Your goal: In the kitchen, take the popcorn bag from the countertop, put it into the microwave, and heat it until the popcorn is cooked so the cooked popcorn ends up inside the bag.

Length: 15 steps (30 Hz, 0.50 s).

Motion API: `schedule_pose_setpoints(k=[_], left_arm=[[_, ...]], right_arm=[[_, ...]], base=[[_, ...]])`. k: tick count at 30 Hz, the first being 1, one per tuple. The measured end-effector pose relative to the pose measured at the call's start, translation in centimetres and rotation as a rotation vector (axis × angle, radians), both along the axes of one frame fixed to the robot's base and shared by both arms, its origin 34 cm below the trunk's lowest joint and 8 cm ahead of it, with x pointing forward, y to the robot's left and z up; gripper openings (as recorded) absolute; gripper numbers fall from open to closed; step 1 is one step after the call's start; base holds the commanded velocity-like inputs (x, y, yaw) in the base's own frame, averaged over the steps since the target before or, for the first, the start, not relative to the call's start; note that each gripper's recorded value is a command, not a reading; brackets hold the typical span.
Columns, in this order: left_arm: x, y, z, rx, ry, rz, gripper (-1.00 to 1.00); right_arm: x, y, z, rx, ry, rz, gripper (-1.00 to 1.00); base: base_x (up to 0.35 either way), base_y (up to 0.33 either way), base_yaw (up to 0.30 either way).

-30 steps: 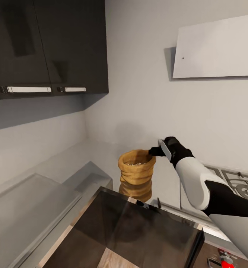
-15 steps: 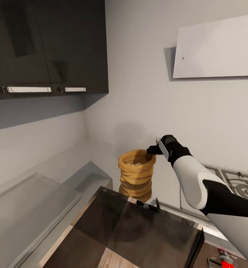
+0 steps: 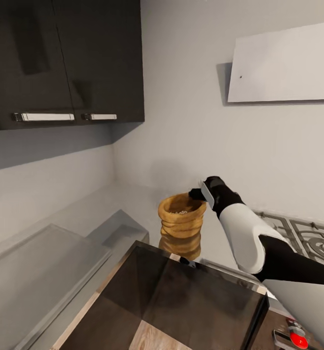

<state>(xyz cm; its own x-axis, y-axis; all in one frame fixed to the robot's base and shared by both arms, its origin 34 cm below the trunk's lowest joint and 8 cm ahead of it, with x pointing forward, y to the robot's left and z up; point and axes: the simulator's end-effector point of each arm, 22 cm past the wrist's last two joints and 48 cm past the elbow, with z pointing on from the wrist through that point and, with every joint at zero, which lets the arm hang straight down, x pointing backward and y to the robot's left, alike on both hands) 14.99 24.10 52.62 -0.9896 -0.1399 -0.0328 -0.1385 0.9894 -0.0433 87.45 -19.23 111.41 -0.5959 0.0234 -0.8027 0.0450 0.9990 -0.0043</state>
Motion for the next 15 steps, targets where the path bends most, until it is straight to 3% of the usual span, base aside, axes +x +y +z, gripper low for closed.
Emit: schedule_pose_setpoints(k=[3,5,10,15], left_arm=[[0.0,0.0,0.0,0.000,0.000,0.000,1.00],[0.0,0.0,0.0,0.000,0.000,0.000,1.00],[0.0,0.0,0.0,0.000,0.000,0.000,1.00],[0.0,0.0,0.0,0.000,0.000,0.000,1.00]], right_arm=[[-0.2,-2.7,-0.3,-0.008,0.003,-0.119,1.00],[-0.5,-3.5,-0.6,-0.019,0.012,-0.154,1.00],[-0.7,-2.5,-1.3,0.066,0.034,-0.163,1.00],[-0.9,-2.6,-1.6,0.066,0.048,-0.175,1.00]], base=[[0.000,0.000,0.000],[0.000,0.000,0.000],[0.000,0.000,0.000],[0.000,0.000,0.000]])
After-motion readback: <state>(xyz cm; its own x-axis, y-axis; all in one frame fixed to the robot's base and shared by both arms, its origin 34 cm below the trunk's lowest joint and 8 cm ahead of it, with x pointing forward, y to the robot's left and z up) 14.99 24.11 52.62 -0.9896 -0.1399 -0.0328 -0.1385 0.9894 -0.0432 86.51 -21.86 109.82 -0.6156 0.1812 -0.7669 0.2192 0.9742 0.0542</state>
